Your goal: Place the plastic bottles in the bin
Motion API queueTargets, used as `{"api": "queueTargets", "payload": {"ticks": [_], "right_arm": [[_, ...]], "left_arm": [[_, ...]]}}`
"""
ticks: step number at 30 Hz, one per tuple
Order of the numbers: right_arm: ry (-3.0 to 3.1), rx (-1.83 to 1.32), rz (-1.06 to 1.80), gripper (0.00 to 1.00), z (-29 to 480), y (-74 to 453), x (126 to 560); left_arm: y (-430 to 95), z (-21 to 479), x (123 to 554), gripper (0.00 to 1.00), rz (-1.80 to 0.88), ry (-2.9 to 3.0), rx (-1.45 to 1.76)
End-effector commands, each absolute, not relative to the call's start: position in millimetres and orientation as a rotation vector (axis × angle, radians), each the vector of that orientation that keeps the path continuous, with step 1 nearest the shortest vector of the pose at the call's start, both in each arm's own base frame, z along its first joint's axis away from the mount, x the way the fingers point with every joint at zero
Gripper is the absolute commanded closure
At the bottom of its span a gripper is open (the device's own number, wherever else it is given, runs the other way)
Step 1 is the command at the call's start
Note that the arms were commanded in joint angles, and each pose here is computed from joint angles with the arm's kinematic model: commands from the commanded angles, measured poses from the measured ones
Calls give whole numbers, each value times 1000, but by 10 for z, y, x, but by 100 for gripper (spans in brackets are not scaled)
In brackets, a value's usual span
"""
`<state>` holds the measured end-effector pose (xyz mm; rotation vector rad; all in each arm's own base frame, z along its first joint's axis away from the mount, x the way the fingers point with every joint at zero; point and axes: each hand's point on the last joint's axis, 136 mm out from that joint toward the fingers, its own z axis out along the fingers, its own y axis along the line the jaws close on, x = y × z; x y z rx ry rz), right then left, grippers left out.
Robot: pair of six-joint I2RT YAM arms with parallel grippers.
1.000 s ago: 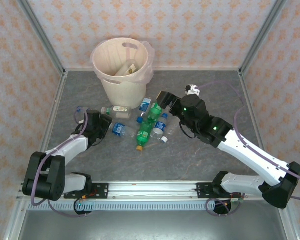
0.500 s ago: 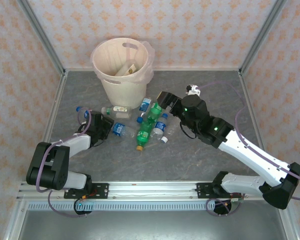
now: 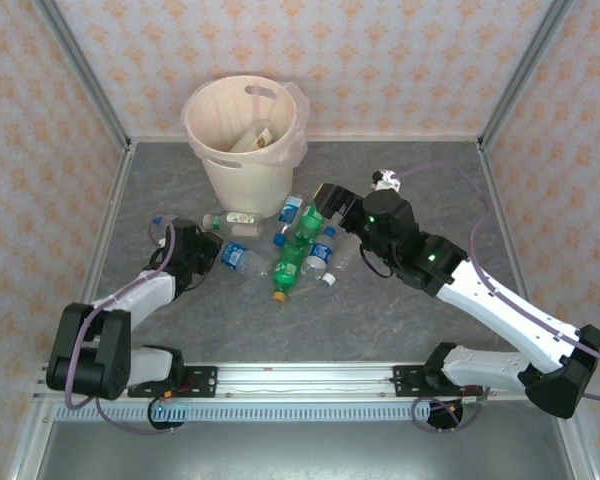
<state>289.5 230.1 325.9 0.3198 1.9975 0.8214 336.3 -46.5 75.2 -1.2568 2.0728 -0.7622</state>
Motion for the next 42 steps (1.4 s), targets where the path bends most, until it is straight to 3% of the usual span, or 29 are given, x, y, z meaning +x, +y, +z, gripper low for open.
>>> {"api": "queueTargets", "payload": {"ticks": [1, 7, 17, 28, 35, 42], "right_arm": [[1996, 323, 819, 0, 3289, 2295, 2898], [2001, 315, 820, 0, 3280, 2341, 2931], [1996, 296, 809, 0, 3300, 2374, 2965], [1987, 281, 815, 0, 3350, 2381, 2956], [1974, 291, 817, 0, 3413, 2331, 2930], [1976, 295, 817, 0, 3406, 2304, 2909]], "left_arm": [[-374, 963, 3330, 75, -734, 2031, -1255], [-292, 1651, 3388, 75, -767, 1881, -1184], [-120, 3283, 3549, 75, -755, 1589, -964], [-155, 4836, 4003, 75, -605, 1396, -695], [-307, 5249, 4201, 75, -373, 1332, -541], [-491, 5126, 4489, 75, -97, 1379, -388]]}}
